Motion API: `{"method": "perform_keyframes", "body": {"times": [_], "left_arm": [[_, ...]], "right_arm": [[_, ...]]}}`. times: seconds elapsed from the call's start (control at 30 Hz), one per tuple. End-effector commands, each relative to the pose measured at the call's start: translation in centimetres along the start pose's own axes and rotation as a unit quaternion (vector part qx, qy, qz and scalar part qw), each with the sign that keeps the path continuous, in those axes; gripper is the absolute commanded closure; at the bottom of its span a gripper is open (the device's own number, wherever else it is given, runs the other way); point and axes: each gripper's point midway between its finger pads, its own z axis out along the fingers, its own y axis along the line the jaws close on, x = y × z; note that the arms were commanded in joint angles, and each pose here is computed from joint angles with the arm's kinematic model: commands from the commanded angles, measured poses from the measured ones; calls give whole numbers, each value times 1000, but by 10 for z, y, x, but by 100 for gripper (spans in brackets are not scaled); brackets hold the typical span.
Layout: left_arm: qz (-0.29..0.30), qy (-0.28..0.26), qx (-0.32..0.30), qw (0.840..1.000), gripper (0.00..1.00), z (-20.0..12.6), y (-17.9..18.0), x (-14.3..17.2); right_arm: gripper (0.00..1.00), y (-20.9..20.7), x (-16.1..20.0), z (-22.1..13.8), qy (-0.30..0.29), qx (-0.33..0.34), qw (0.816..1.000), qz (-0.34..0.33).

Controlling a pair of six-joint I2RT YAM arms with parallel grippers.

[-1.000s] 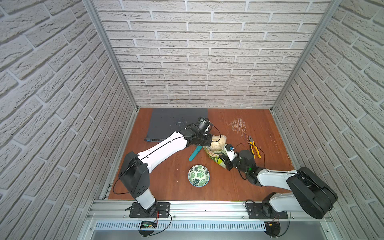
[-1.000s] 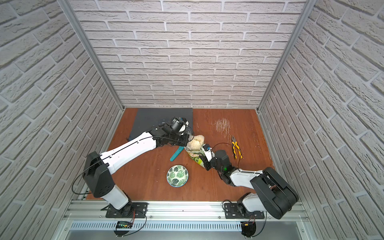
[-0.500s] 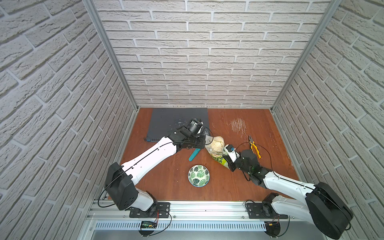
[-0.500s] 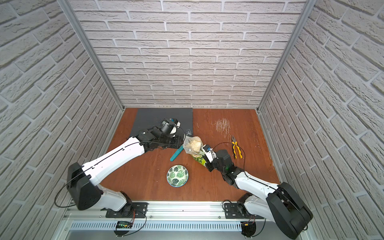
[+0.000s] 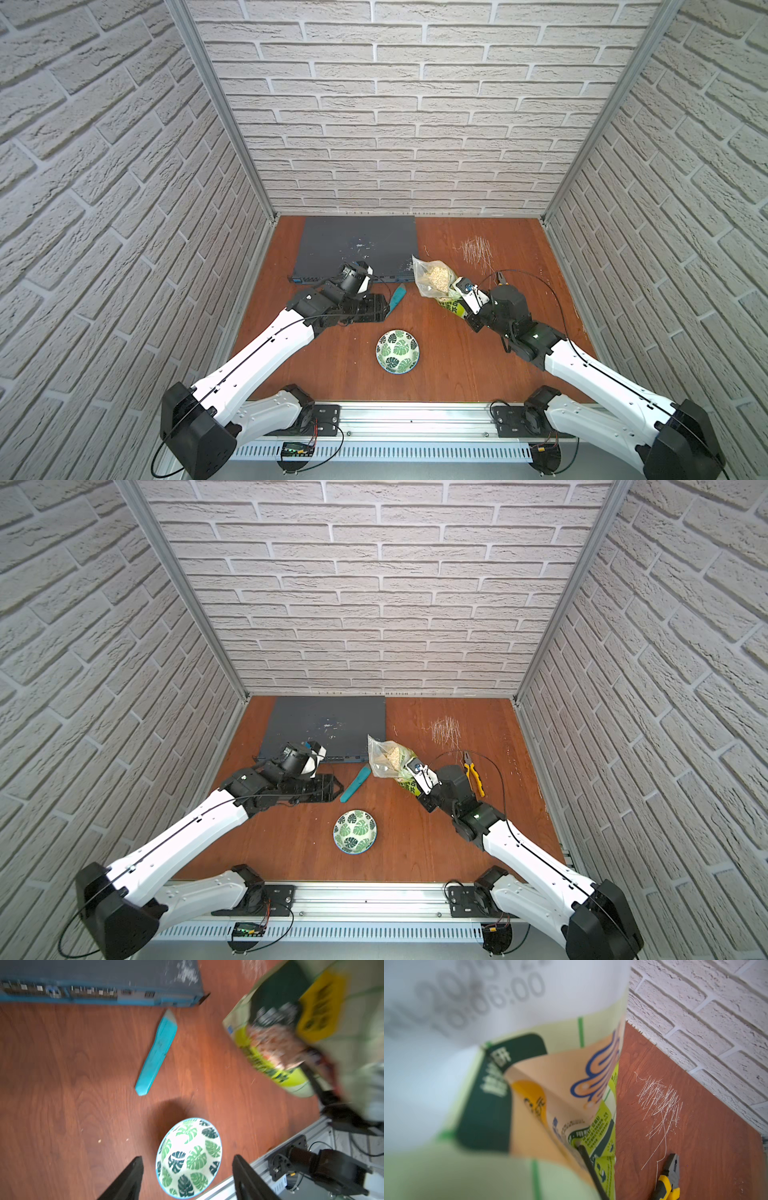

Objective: Pour the oats into the breakfast bowl
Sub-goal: Pick up the oats bag from the center of the board.

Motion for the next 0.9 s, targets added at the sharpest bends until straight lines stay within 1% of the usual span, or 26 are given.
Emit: {"method": "perform_keyframes", "body": {"times": [0.0,0.1,0.2,0.37,0.43,0.63,0.73,0.87], "left_arm": [[-34,47,-17,998,30,13,19,31],[-40,73,-32,996,30,28,33,48],[-44,102,-36,993,30,43,39,60],[-51,135,-6,990,32,68,34,71],[-51,145,-4,988,35,76,35,73],[-60,163,5,985,55,94,33,75],[-65,176,9,982,70,101,31,77],[-63,168,10,984,86,101,29,71]], "right_arm": [[97,-27,-83,-28,-132,40,990,5],[96,-27,-88,-32,-132,35,991,-6],[96,-29,-89,-35,-128,39,991,-18],[96,-31,-88,-39,-125,47,991,-24],[97,-32,-89,-40,-122,47,991,-24],[97,-32,-89,-42,-118,47,992,-27],[96,-33,-86,-41,-113,51,992,-31],[97,-35,-82,-40,-103,59,992,-38]]}}
